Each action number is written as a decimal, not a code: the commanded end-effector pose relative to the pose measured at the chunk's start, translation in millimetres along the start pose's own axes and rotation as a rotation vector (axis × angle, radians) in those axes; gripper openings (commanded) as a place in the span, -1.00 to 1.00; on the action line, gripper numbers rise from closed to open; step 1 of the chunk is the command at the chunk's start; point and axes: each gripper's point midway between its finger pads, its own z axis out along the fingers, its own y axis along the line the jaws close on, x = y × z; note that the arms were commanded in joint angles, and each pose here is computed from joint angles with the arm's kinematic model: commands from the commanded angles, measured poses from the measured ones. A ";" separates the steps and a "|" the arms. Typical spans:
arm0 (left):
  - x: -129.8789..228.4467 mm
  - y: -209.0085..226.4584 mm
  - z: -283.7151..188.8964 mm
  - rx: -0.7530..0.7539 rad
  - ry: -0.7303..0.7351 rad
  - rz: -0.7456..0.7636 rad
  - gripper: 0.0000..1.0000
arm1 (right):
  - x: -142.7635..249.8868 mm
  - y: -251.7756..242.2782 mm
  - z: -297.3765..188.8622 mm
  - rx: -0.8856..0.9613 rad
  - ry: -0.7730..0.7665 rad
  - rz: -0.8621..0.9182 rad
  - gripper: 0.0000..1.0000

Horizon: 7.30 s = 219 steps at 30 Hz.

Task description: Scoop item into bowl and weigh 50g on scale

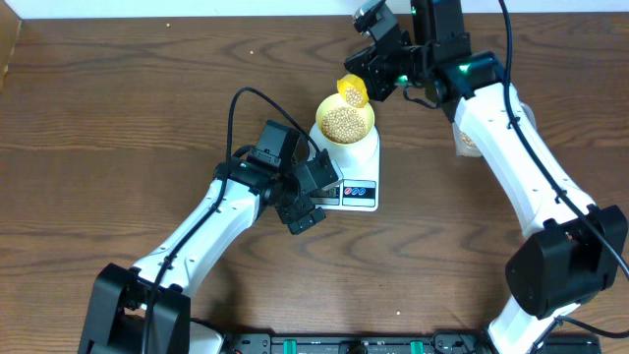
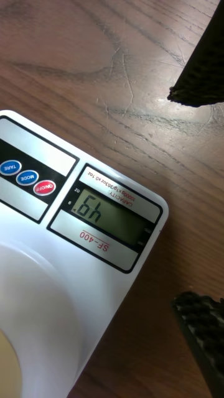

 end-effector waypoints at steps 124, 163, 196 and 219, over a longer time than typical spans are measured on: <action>1.7 0.7 -0.7 -0.004 0.004 0.007 0.96 | 200.5 -258.3 -144.7 0.653 -0.186 1.163 -0.55; 1.8 0.8 -0.7 -0.005 0.005 0.007 0.95 | 182.9 -291.1 -179.4 0.722 -0.278 0.958 0.98; 1.7 0.7 -0.7 -0.004 0.004 0.007 0.96 | 182.7 -291.1 -179.6 0.722 -0.279 0.958 0.99; 1.7 0.7 -0.7 -0.004 0.004 0.007 0.96 | 182.9 -291.1 -179.4 0.722 -0.278 0.958 0.99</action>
